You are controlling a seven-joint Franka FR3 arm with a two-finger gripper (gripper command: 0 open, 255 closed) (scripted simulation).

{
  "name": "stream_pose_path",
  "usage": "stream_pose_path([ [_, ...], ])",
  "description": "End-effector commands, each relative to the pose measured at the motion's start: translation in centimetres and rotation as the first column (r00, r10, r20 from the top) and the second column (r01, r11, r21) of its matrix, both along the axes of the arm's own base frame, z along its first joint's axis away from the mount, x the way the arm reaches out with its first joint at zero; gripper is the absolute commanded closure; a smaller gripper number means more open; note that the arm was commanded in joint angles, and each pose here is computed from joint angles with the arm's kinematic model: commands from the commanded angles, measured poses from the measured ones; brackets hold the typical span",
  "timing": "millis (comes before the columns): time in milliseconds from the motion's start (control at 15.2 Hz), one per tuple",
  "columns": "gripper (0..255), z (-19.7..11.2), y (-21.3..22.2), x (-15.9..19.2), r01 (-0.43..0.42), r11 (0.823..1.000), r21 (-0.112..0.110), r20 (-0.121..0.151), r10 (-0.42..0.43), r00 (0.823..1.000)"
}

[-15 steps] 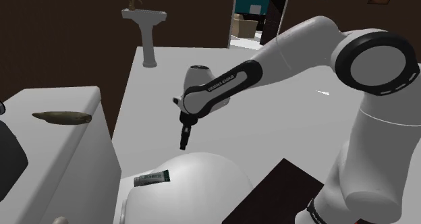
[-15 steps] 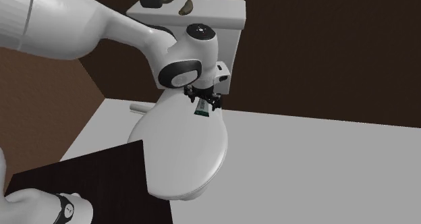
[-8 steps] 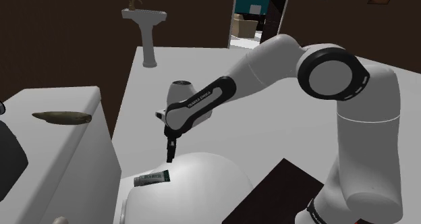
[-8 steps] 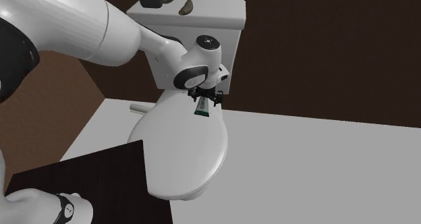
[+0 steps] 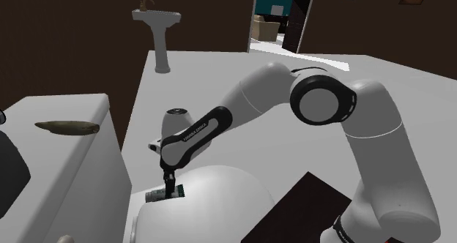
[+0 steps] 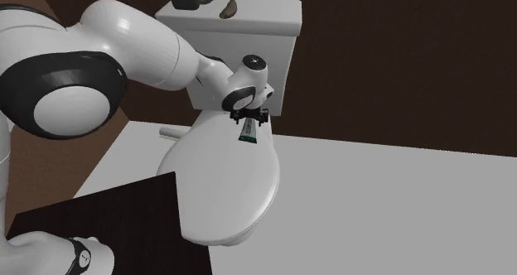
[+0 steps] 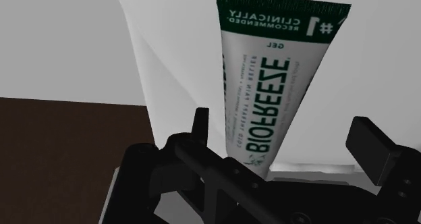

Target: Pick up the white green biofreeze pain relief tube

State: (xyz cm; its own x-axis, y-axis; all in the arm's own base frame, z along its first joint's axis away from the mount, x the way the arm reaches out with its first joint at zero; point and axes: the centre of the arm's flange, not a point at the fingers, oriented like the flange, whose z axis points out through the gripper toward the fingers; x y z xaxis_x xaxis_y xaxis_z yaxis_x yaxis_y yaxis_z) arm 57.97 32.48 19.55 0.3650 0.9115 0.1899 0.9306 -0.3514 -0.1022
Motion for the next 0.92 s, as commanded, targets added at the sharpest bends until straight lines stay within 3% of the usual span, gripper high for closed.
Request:
stream_pose_path([
  [0,0,-1.2,0.4,0.2,-0.012,1.0,0.002,0.001,0.012,1.0],
  [462,0,-4.1,0.4,0.2,-0.012,1.0,0.002,0.001,0.012,1.0],
  [528,255,-4.1,0.4,0.1,-0.012,1.0,0.002,0.001,0.012,1.0],
  [858,255,-4.1,0.4,0.2,-0.012,1.0,0.002,0.001,0.012,1.0],
])
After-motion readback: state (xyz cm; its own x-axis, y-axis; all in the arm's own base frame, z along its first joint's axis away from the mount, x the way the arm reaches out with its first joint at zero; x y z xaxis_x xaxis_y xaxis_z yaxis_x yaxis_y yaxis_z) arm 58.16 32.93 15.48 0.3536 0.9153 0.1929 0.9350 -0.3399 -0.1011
